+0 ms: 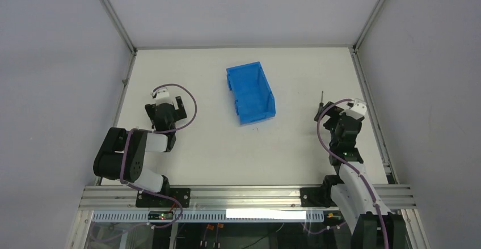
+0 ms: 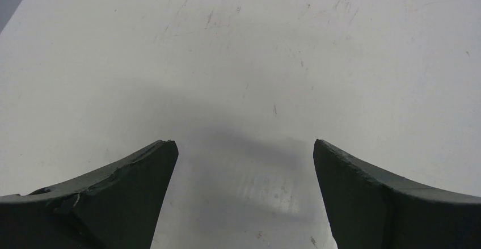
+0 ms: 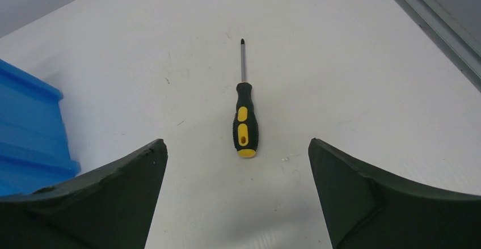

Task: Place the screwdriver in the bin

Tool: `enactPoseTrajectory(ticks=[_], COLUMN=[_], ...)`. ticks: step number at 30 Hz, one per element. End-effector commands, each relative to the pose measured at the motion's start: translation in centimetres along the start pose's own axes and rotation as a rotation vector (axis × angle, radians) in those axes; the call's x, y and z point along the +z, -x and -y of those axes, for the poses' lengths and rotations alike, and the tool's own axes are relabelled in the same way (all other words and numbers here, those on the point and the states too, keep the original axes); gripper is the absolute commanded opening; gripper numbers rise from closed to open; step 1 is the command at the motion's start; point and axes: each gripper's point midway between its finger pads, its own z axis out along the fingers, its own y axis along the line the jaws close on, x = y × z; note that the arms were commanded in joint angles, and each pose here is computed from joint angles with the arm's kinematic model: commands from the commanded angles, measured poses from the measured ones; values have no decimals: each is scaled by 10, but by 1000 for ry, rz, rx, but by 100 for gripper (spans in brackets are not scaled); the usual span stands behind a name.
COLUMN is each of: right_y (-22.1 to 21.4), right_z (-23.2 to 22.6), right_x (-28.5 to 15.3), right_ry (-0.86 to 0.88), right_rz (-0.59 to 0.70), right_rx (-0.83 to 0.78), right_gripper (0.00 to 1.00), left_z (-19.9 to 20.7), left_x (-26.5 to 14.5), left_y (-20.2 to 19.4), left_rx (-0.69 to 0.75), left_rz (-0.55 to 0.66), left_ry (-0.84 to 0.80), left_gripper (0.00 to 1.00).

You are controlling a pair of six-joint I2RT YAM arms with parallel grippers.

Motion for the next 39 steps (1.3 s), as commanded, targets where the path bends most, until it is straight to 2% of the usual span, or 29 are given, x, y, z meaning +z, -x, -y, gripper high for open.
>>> enactPoseTrajectory(ticks=[1, 4, 7, 9, 11, 15, 18, 24, 33, 36, 39], right_y=[26, 34, 49, 44, 56, 39, 19, -17, -74, -85, -90], right_z=[15, 31, 12, -14, -31, -21, -10, -7, 9, 13, 16], right_x=[2, 4, 8, 9, 12, 18, 32, 61, 88, 90, 89], right_ry=[-113, -238, -192, -61, -2, -114, -190, -192, -214, -213, -218], right_rz=[114, 117, 42, -76, -146, -439, -628, -872, -1029, -1056, -1069], right_rx=[87, 147, 130, 42, 4, -94, -179, -195, -239, -253, -269], right_gripper=[99, 99, 99, 99, 98, 92, 83, 71, 58, 47, 30], left_z=[1, 1, 1, 1, 1, 2, 1, 1, 1, 1, 1], left_x=[3, 3, 3, 3, 3, 3, 3, 3, 3, 3, 3], left_y=[12, 12, 12, 12, 12, 12, 12, 12, 11, 12, 12], left_rx=[-23, -24, -23, -24, -23, -23, -24, -24, -23, -23, -24], left_rz=[34, 34, 34, 34, 34, 35, 35, 35, 34, 34, 35], left_ry=[12, 12, 10, 11, 11, 10, 11, 11, 11, 11, 12], left_gripper=[99, 99, 99, 99, 99, 99, 99, 99, 99, 99, 99])
